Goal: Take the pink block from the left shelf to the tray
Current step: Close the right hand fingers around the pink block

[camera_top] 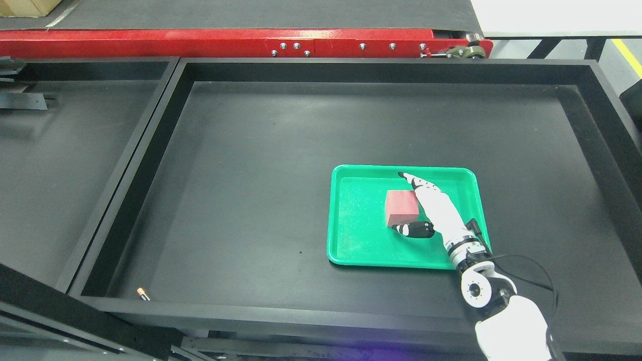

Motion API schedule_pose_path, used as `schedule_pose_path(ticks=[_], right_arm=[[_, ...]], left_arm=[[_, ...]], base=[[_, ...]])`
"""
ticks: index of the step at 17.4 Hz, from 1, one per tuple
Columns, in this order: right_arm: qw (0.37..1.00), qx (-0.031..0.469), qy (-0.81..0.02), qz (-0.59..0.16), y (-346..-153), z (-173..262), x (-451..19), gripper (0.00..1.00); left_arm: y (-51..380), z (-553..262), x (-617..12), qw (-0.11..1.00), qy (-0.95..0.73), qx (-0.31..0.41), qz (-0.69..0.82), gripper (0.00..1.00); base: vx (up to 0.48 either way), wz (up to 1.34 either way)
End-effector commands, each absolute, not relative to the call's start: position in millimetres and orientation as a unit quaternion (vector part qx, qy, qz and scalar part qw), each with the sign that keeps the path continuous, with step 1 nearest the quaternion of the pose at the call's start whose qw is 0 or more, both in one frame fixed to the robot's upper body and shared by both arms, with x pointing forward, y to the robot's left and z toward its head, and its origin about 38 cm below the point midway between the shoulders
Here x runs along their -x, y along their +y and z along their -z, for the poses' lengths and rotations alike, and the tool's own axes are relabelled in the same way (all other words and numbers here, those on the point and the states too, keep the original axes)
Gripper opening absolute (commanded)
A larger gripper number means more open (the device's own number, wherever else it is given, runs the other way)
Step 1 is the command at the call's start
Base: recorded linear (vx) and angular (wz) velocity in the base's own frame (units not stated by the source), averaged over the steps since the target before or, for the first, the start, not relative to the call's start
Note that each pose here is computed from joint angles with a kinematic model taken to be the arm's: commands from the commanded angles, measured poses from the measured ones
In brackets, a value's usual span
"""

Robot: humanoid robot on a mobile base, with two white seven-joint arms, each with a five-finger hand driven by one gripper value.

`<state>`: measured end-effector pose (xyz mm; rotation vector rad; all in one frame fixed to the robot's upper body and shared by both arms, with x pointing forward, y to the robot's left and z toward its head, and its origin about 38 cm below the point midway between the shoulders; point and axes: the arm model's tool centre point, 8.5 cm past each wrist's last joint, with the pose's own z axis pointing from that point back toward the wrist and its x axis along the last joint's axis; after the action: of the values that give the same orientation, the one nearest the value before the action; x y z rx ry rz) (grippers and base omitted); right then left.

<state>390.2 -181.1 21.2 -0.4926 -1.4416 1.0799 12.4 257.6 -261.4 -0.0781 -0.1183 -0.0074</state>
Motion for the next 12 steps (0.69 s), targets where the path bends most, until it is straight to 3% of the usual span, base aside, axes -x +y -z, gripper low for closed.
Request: schedule_pose_path(ticks=[1, 4, 12], right_arm=[[0.601, 0.214, -0.607, -0.475, -187.9, -9.9, -386.1, 0.71], [0.602, 0.213, -0.606, -0.475, -188.4, -8.3, -384.4, 0.64], [0.570, 0.266, -0.612, -0.478, -193.3, -13.8, -384.6, 0.13]], left_arm=[[268.1, 260.9, -5.5, 0.998, -0.058, 0.031, 0.004, 1.00], [268.1, 260.9, -5.5, 0.998, -0.058, 0.031, 0.004, 1.00], [268.1, 260.9, -5.5, 0.998, -0.058, 0.031, 0.004, 1.00]], base=[[0.011, 0.00], [0.004, 0.00], [0.000, 0.00]])
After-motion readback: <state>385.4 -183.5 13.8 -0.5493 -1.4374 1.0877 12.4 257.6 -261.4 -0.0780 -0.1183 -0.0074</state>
